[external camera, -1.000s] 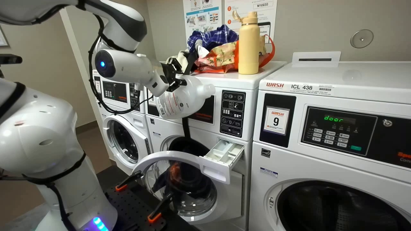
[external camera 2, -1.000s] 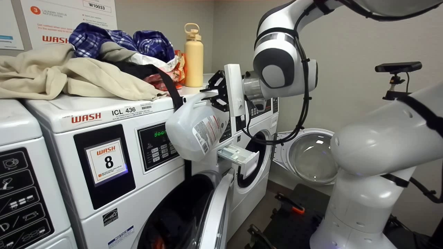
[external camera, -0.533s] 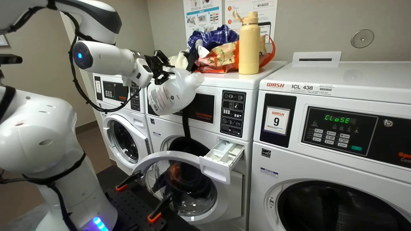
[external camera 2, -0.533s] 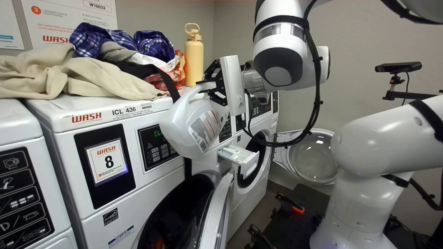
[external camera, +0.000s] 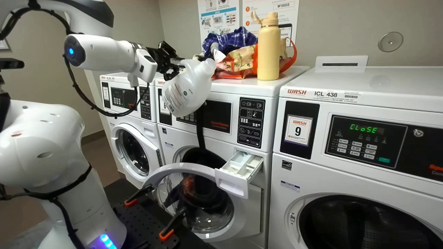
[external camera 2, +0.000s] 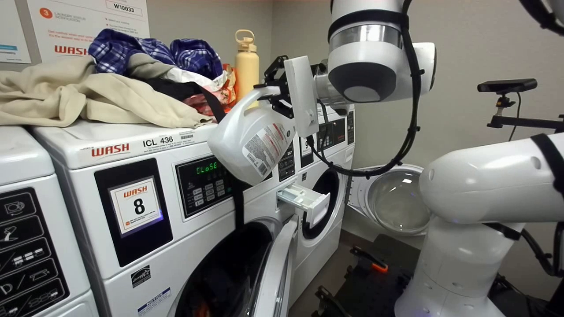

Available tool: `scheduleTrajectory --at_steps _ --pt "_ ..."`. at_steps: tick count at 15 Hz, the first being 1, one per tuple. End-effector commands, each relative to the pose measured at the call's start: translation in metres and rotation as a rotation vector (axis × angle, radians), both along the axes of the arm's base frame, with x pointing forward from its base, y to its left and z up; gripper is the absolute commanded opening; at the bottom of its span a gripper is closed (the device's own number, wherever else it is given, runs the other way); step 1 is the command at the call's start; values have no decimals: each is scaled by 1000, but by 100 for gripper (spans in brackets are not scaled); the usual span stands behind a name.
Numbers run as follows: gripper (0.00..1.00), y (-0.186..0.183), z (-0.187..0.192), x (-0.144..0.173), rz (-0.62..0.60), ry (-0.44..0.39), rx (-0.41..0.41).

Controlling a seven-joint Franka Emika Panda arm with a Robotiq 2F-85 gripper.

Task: Put some detergent in the detergent compartment drawer of the washing machine in the middle

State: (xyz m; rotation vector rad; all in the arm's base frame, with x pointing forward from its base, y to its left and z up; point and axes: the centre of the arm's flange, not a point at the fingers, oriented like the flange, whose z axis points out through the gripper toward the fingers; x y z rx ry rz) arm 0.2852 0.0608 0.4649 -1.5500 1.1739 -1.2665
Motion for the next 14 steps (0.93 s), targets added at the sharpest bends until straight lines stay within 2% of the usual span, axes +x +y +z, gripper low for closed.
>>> scheduleTrajectory --at_steps 1,7,14 --pt "6 -3 41 5 -12 -87 -63" --pt "6 -22 87 23 -9 -103 -204" --pt "6 -41 139 46 26 -131 -333"
